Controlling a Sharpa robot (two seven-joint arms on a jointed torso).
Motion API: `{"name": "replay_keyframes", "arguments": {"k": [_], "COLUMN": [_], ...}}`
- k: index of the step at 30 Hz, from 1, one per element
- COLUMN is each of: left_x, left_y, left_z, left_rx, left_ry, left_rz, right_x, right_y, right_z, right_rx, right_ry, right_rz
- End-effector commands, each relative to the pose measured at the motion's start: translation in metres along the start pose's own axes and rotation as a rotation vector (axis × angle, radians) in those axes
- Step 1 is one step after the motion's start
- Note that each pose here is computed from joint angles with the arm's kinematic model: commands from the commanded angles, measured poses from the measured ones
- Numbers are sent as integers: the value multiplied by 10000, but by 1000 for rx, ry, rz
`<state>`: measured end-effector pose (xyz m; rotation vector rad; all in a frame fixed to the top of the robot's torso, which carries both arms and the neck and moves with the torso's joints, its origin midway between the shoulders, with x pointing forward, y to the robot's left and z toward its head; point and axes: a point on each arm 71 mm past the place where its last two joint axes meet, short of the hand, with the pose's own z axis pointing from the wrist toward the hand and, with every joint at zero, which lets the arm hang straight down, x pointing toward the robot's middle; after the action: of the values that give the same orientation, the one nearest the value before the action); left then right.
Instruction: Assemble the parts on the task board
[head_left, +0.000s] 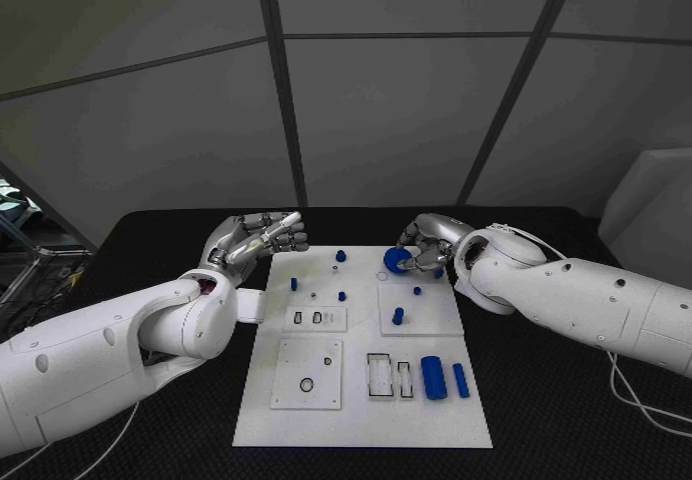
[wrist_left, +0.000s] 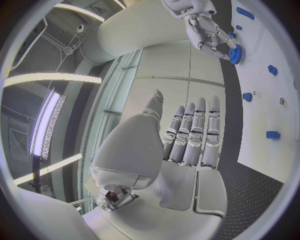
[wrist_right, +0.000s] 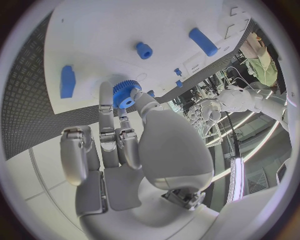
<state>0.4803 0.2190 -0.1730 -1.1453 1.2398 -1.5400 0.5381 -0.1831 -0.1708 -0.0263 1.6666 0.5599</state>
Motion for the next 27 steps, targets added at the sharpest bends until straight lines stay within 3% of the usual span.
{"name": "replay_keyframes", "arguments": {"k": [1, 9, 16, 27], "left_x": [5, -1, 8, 13], "left_y": [-14, -10, -8, -10], "left_z": [2, 7, 13, 19], "left_rx": [7, 5, 5, 7], "left_ry": [4, 3, 4, 3], "left_rz": [3, 4, 3, 4], "right_x": [-56, -17, 93, 217], "right_y": [124, 488, 807, 1039], "right_z": [-29, -20, 131, 297], "right_rx": [-36, -108, -159, -181], "right_ry": [-73, -112, -112, -88], "right_rz": [-14, -63, -98, -125]}}
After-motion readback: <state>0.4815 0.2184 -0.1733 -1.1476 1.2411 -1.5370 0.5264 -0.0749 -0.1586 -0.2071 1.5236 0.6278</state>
